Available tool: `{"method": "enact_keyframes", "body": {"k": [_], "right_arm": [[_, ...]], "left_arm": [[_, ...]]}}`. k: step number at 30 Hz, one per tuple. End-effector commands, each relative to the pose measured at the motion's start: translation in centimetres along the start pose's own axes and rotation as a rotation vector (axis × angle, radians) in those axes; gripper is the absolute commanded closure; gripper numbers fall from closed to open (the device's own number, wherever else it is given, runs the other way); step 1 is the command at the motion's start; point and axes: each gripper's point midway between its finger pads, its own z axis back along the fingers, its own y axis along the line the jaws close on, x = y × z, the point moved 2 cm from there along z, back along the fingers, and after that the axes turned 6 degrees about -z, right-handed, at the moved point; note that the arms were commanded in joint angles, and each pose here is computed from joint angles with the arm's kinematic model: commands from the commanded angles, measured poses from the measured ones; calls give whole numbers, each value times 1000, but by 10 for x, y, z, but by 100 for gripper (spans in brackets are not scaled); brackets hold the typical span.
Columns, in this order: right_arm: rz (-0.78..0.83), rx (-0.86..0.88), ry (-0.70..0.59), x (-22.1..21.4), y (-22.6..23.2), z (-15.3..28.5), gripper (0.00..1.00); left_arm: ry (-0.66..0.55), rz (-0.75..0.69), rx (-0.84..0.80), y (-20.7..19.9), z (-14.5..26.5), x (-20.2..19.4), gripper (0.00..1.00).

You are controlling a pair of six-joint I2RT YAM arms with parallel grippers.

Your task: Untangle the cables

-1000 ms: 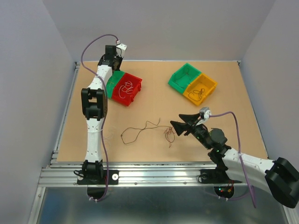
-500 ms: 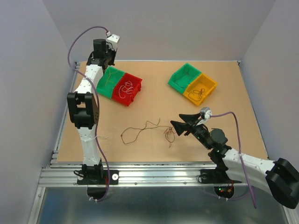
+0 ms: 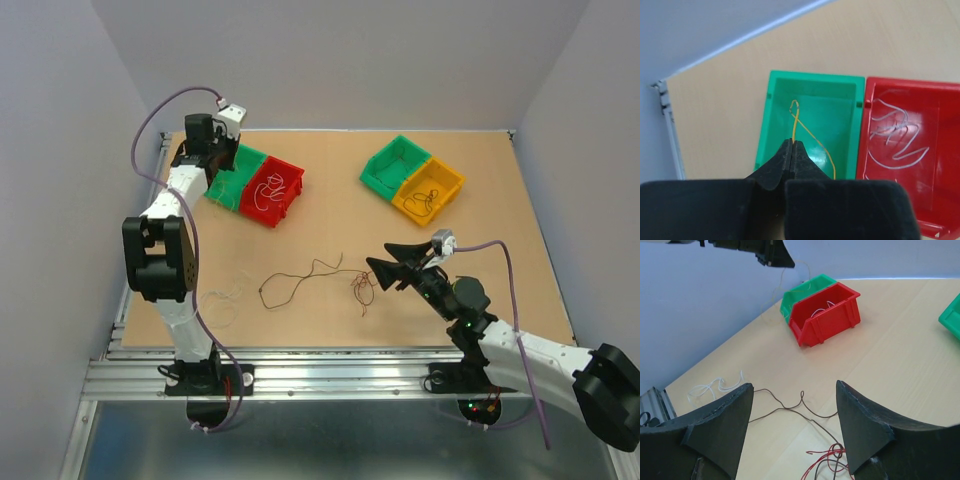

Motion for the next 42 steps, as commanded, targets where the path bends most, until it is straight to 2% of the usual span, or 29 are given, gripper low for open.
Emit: {"method": "enact_keyframes", "body": {"k": [1,4,10,15,25,26,27,29,32,34,37,39,42], "right_arm": [[-4,1,0,-4,-1,5,28],[-7,1,0,-3,-1,5,28],[-2,-3,1,-4,-2,6,28],[1,-6,0,-4,-3,7,28],[3,-10,1,-4,-3,7,28],[3,-11,1,-4,-4,7,28],[3,-16,3,-5,-5,8,28],[3,-16,3,-5,-5,7,28],[3,-15,9,-7,-5,7,28],[0,-17,10,-7,-5,7,28],[-1,-15,9,-7,-5,8,28],[-3,-15,9,-7,-5,9,28],[-6,-16,3,-6,-5,9,28]], "left_arm": [[-53,-42,-63,-11,10,3,100],[-24,-35,-90,-19,5,-12,100],[-22,-49,-73,-11,-10,-11,100],[105,-42,-73,-3,-30,-24,100],[174,-49,-95,0,-76,-43,100],[179,-48,-96,0,-77,-44,95],[176,-50,-98,1,-76,-41,76],[156,-55,-88,4,-67,-31,60],[83,-68,-50,12,-45,-9,50],[49,-72,-34,14,-31,1,46],[21,-82,-36,7,-7,0,41],[-23,-94,-15,10,12,13,40],[-13,-104,-22,4,30,0,40]]}}
